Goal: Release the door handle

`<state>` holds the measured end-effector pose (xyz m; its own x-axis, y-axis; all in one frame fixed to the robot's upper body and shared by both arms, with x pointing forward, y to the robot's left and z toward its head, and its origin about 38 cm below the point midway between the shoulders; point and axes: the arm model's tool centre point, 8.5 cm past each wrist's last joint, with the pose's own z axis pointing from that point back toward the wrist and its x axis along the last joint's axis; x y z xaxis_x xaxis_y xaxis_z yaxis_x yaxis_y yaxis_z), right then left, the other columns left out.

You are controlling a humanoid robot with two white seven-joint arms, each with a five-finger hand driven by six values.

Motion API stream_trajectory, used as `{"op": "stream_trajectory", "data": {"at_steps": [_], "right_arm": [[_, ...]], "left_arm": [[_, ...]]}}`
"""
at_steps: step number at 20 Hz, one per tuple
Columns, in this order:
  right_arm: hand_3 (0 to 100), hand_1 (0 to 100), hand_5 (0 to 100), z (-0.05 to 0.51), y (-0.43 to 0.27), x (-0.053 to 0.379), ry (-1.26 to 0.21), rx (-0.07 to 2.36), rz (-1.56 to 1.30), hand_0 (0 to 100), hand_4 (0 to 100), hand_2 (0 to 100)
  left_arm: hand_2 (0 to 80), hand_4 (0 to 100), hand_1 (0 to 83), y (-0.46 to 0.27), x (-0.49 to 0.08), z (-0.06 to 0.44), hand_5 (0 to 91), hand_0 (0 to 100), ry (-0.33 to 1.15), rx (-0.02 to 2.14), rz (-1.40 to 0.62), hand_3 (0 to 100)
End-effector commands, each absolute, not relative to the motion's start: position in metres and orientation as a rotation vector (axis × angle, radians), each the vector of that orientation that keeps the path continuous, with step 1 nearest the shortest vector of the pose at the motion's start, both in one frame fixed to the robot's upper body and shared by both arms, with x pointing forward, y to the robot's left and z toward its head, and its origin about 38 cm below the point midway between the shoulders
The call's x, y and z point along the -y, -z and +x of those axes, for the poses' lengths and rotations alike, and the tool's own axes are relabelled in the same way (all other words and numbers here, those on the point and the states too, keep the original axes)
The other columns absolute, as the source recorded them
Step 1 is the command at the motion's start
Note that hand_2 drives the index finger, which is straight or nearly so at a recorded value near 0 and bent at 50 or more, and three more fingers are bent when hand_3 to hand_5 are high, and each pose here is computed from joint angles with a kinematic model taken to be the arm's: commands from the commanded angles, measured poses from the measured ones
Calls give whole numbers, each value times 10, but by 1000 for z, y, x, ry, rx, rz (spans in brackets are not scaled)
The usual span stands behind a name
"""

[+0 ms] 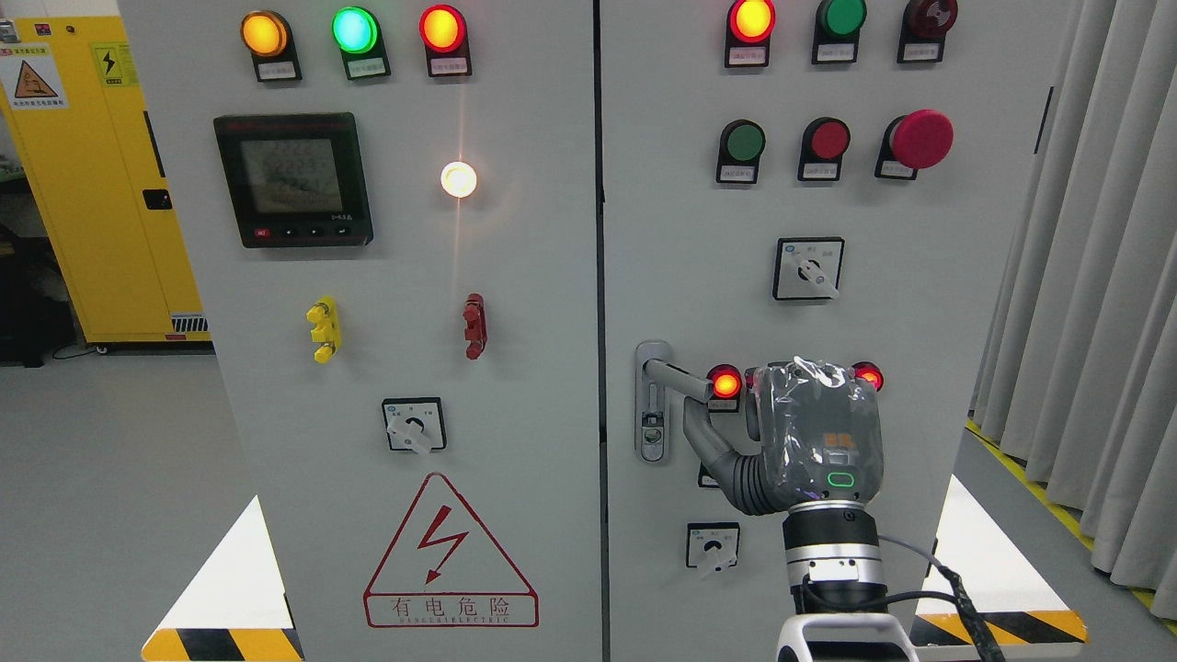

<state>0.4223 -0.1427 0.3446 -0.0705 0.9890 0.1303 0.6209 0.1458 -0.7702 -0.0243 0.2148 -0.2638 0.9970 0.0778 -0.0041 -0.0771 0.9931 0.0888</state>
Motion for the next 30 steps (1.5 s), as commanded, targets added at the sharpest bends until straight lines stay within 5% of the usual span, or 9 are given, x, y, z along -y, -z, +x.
{"op": "stream_trajectory", "data": {"at_steps": [1,15,22,23,24,26,27,29,30], "right_arm": [[1000,315,1000,423,-347,145,-710,1770,-1555,379,1000,1000],[1000,323,1000,408,-331,144,-744,1792,-1540,379,1000,988],[993,348,951,376,-310,158,-745,1850,-1531,375,950,691],[889,352,893,372,-305,163,-752,1853,-1525,373,891,611],[888,353,889,367,-301,166,-766,1856,-1522,372,886,605],[616,362,627,359,-293,180,-768,1831,-1533,370,626,432],[586,364,592,358,-291,187,-760,1832,-1532,372,588,394],[275,369,265,357,-291,193,-732,1877,-1502,382,301,193],[228,368,232,357,-292,199,-717,1897,-1491,388,253,159]], "left_arm": [[0,0,556,264,-214,-19,0,120,-79,8,87,0],[0,0,556,264,-214,-19,0,120,-79,8,87,0],[0,0,556,264,-214,-19,0,120,-79,8,87,0],[0,0,556,264,-214,-19,0,120,-79,8,87,0],[0,0,556,264,-214,-19,0,120,-79,8,87,0],[0,0,556,264,-214,-19,0,120,-79,8,87,0],[0,0,556,264,-214,-19,0,120,-79,8,87,0],[0,0,556,264,-214,-19,0,120,-79,8,87,0],[0,0,556,264,-214,-19,0,120,-79,8,87,0]]}}
